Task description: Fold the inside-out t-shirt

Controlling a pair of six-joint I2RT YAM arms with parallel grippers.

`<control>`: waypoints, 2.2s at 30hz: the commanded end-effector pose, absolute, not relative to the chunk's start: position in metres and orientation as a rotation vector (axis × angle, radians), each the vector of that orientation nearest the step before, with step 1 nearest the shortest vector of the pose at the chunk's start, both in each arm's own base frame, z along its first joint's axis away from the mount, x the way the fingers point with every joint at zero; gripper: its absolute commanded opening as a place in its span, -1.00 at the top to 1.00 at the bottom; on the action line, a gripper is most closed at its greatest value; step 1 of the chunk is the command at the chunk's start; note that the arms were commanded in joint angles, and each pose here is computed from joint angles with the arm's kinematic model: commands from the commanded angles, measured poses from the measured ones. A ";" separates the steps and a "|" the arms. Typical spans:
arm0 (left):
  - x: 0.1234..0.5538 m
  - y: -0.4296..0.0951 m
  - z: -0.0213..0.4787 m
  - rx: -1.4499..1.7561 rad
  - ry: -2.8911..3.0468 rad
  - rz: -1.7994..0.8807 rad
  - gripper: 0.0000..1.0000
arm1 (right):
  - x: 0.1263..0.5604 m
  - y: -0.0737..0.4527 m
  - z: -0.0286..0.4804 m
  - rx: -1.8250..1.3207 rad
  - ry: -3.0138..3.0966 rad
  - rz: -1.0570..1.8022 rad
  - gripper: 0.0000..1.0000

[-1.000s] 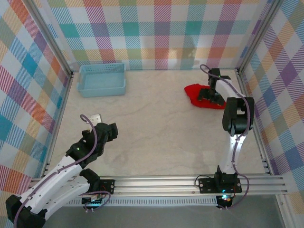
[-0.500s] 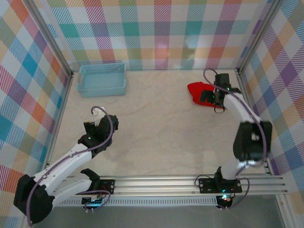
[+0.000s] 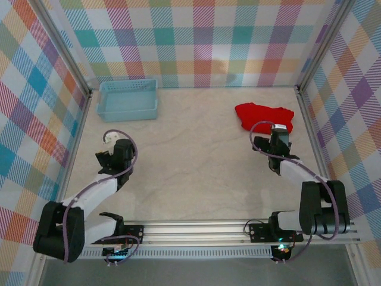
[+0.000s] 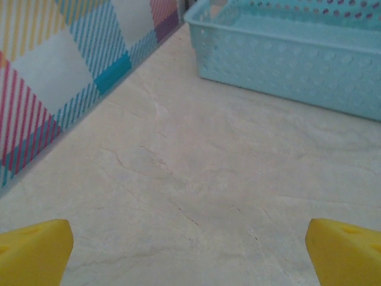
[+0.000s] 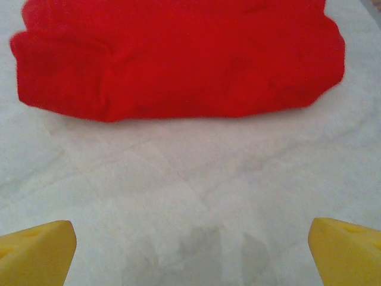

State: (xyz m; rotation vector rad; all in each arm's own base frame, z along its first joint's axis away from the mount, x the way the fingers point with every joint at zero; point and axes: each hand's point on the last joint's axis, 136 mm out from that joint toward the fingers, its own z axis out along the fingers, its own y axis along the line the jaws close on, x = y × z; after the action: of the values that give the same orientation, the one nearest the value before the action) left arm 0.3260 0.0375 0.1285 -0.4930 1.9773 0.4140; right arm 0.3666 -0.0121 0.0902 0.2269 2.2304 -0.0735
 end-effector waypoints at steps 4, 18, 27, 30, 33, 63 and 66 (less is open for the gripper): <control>0.348 0.036 0.118 -0.382 1.900 0.325 -1.00 | 0.395 0.009 0.095 0.053 2.120 0.015 -0.99; 0.367 0.015 0.107 -0.248 1.808 0.080 -1.00 | 0.399 0.030 0.094 -0.086 1.962 0.168 -0.99; 0.396 -0.002 0.080 -0.145 1.980 0.042 -1.00 | 0.398 0.018 0.093 -0.013 1.941 0.110 -0.99; 0.397 -0.002 0.081 -0.145 1.971 0.047 -1.00 | 0.398 0.018 0.092 -0.013 1.944 0.113 -0.99; 0.396 -0.002 0.080 -0.146 1.972 0.060 -1.00 | 0.398 0.018 0.092 -0.014 1.944 0.113 -0.99; 0.396 -0.002 0.081 -0.145 1.971 0.059 -1.00 | 0.398 0.018 0.092 -0.015 1.943 0.113 -0.99; 0.396 -0.003 0.081 -0.145 1.969 0.058 -1.00 | 0.398 0.019 0.093 -0.016 1.941 0.114 -0.99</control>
State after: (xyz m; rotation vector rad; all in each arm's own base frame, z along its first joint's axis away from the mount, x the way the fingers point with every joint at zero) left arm 0.3926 -0.0019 0.0715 -0.1603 1.9975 0.0569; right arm 0.3962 0.0202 0.0903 -0.0256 1.9620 0.1131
